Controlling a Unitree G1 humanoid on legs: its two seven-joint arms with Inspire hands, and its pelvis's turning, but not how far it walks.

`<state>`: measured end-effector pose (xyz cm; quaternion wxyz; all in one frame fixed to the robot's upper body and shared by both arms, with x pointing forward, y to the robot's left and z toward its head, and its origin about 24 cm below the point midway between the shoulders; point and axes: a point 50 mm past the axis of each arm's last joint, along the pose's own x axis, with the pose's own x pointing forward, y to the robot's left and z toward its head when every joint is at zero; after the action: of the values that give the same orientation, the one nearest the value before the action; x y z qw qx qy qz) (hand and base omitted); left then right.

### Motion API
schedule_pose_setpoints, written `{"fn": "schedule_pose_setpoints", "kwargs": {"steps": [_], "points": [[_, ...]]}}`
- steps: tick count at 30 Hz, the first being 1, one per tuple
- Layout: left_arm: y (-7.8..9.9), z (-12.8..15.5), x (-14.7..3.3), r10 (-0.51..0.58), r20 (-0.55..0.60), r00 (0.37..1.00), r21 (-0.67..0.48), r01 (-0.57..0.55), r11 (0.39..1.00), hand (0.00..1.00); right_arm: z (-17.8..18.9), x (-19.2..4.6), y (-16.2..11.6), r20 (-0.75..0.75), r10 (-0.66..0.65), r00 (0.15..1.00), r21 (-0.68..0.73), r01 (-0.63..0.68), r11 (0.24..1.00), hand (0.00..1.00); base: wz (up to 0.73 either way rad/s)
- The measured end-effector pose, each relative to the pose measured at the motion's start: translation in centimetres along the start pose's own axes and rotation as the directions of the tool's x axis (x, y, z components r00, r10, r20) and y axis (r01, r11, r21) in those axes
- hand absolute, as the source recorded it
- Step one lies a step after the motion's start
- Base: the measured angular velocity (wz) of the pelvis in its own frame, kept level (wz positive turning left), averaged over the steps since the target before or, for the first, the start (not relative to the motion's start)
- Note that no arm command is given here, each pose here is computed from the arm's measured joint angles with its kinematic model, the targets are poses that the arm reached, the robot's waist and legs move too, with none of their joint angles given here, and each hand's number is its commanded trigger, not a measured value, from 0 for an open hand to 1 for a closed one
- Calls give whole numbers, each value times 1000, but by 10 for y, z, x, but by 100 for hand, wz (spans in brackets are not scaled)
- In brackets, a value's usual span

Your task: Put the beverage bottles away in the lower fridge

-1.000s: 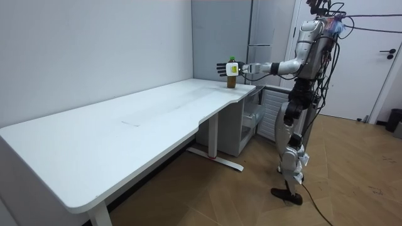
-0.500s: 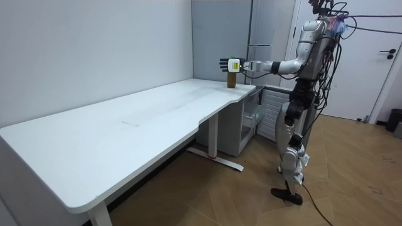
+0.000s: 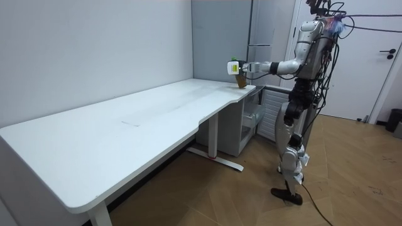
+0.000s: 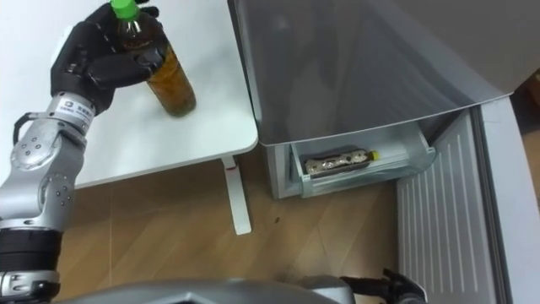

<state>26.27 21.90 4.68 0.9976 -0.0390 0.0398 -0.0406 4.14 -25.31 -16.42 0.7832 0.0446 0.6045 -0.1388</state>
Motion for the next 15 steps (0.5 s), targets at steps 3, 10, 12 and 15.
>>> {"fn": "schedule_pose_setpoints", "kwargs": {"steps": [3, 10, 12, 15], "points": [[0, 0, 0, -3, -6, 1000, 3, 3, 1000, 100, -1, 0, 0, -2, 0, 1000, 0, 0, 1000, 0, 0], [3, 1, 0, 1, -9, 1000, 23, -1, 1000, 100, -1, 0, 0, -2, 0, 1000, -2, 0, 1000, 0, 0], [3, 2, 0, 2, -4, 1000, 26, -2, 1000, 100, -1, 0, 0, -2, 1, 1000, -7, -1, 1000, 0, 0], [3, 4, 0, -1, 2, 1000, 28, 1, 1000, 100, -1, 0, 0, -2, 1, 1000, -14, -1, 1000, 0, 0]]}}
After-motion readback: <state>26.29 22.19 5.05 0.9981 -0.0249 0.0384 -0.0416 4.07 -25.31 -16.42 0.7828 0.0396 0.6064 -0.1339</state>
